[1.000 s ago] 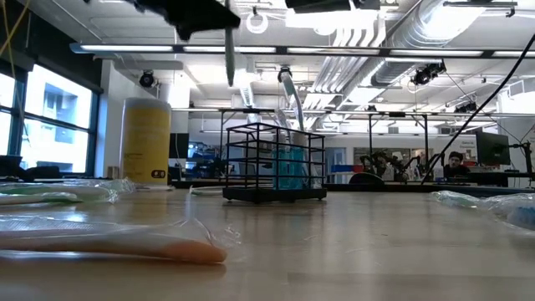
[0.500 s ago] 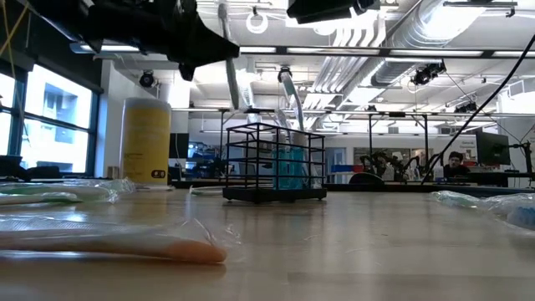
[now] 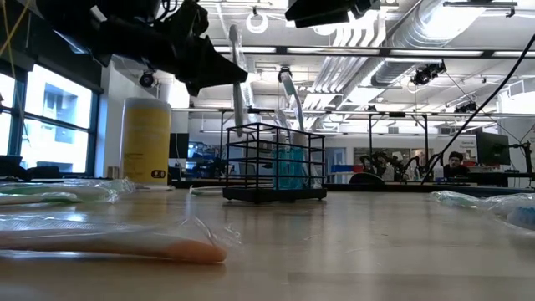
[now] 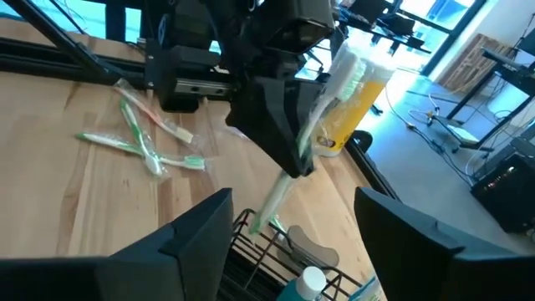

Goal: Pick & Place toothbrushing station
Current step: Put the green toothbrush into the wire organizer

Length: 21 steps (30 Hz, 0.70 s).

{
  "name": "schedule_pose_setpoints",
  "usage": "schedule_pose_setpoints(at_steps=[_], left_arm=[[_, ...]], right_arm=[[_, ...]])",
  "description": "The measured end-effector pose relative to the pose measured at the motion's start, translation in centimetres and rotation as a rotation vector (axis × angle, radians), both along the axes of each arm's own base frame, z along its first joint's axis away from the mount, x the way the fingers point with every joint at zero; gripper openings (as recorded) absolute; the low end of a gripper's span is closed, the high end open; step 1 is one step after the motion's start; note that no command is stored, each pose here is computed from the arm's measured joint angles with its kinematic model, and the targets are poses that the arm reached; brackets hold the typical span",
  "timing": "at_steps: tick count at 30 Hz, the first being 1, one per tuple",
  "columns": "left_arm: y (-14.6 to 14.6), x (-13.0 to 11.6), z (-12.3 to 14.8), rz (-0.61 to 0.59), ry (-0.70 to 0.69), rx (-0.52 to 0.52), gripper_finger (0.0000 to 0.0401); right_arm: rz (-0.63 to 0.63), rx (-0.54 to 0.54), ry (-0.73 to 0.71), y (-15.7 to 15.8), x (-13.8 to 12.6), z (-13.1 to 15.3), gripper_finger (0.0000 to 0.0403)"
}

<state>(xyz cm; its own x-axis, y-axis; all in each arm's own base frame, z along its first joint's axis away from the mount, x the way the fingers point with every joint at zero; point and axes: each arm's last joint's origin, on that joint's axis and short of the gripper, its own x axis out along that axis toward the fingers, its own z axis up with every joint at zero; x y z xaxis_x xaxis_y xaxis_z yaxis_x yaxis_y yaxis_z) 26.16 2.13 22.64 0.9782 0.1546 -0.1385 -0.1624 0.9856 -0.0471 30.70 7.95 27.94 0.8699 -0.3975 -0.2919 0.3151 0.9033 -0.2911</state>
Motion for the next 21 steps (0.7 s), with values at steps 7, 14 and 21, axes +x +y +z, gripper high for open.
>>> schedule_pose_setpoints(at_steps=[7,14,21], left_arm=[[0.0,0.7,-1.0,-0.003,0.030,0.027,0.0015],[0.1,1.5,-2.5,-0.005,0.063,0.028,0.0015],[0.1,2.1,-3.6,-0.011,0.079,0.032,0.0015]], right_arm=[[-0.002,-0.005,0.025,0.0,-0.1,-0.2,0.0243],[-0.002,-0.006,0.025,0.0,-0.1,-0.3,0.0243],[-0.003,-0.006,0.026,0.0,-0.1,-0.3,0.0243]])
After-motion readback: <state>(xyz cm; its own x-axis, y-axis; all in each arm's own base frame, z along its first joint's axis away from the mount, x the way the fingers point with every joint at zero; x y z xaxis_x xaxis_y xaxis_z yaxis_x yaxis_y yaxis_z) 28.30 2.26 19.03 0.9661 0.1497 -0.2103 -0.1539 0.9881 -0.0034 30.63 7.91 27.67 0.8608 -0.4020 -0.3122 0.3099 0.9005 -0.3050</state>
